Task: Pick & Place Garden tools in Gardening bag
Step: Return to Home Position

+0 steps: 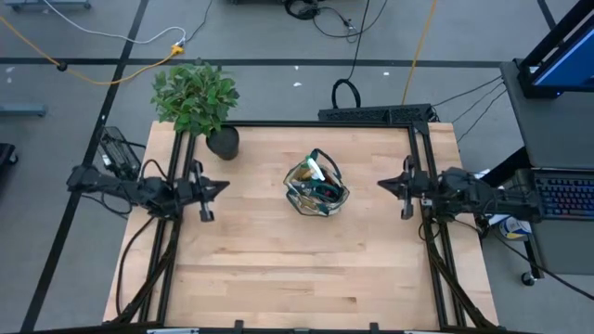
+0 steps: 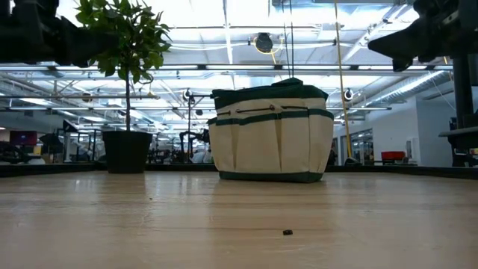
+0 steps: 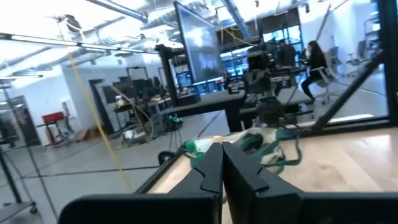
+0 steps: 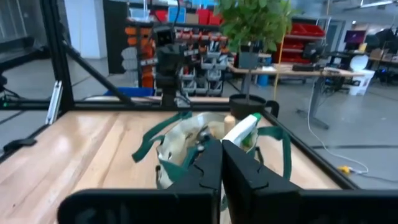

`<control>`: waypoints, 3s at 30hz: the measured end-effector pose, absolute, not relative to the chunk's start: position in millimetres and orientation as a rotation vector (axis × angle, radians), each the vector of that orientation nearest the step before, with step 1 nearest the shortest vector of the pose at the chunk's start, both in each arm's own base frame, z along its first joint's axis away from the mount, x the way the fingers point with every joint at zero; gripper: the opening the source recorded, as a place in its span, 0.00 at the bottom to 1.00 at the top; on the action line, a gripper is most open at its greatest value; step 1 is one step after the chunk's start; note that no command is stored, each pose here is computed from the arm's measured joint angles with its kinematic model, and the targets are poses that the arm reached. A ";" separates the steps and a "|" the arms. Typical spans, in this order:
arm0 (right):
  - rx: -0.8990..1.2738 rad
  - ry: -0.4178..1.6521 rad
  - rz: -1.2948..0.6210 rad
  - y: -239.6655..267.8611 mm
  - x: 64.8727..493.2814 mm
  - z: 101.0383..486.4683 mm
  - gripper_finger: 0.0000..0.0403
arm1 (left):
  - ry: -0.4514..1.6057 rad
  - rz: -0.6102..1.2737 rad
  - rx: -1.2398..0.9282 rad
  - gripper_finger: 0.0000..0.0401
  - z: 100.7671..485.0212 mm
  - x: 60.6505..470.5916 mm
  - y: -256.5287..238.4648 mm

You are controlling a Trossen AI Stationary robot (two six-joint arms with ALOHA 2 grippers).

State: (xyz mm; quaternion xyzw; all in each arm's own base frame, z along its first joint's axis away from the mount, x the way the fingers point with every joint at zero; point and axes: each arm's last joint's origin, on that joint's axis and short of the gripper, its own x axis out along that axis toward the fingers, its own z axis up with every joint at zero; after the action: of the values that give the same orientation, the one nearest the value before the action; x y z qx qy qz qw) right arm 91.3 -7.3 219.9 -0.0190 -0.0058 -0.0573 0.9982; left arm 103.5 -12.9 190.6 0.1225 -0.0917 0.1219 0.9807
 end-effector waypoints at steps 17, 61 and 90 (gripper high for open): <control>0.015 -0.006 -0.114 -6.8 83.7 209.1 0.00 | -0.113 0.315 0.232 0.06 183.7 105.8 -2.7; 0.115 -0.041 -0.112 -7.7 97.5 170.9 0.00 | -0.017 0.334 0.212 0.06 174.0 106.9 -0.4; 0.115 -0.040 -0.112 -7.7 97.5 170.7 0.00 | -0.017 0.333 0.213 0.06 174.0 106.9 -0.5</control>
State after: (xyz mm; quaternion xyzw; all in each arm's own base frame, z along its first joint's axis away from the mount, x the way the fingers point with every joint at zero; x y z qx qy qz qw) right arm 97.5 -7.7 170.7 0.0574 -0.0201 -0.0559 0.9966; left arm 106.9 -0.5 174.0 0.1056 -0.0083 0.1655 0.9805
